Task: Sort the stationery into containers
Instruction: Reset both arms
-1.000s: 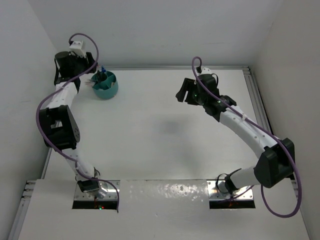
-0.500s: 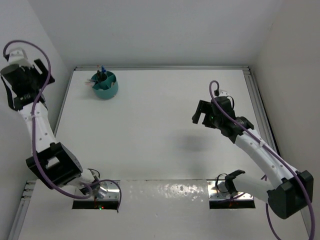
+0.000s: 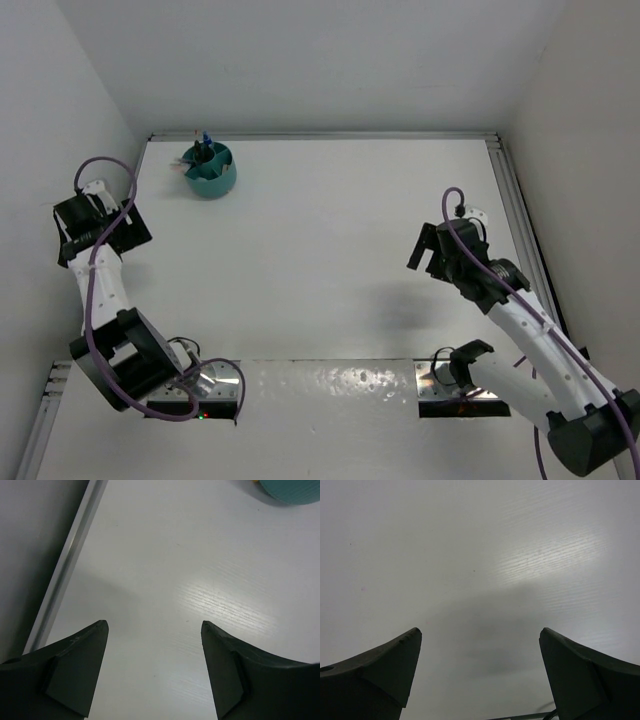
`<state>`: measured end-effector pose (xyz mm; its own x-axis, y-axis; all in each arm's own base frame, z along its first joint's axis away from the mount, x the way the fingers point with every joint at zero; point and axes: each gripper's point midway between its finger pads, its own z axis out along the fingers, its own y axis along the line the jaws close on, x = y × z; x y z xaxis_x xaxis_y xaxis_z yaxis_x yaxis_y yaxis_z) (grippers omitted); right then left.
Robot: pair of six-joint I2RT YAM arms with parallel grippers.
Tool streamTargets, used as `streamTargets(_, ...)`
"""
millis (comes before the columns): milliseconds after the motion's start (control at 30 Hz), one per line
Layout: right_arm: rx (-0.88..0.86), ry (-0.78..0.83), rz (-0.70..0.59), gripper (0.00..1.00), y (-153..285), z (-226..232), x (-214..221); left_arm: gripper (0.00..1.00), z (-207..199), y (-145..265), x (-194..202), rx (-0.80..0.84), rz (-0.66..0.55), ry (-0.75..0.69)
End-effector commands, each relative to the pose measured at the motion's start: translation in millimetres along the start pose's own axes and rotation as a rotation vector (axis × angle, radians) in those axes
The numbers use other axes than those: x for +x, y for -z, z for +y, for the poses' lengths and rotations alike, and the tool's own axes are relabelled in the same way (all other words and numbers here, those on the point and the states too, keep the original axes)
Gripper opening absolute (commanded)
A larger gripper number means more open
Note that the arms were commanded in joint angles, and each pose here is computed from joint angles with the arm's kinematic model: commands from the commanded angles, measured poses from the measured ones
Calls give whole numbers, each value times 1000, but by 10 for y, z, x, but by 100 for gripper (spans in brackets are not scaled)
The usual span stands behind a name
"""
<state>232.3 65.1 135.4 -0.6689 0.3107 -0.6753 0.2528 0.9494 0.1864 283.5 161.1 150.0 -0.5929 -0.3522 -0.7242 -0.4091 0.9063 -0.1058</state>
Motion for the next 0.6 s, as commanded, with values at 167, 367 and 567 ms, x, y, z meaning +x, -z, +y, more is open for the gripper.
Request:
streamTargets(167, 31, -67, -42, 99, 38, -159, 63, 73, -142, 251, -136, 59, -81, -21)
streamTargets(367, 50, -73, -31, 99, 43, -193, 86, 73, -156, 305, -95, 62, -75, -33)
streamTargets(567, 20, -53, -26, 97, 66, -158, 96, 73, -195, 331, -107, 79, -87, -32)
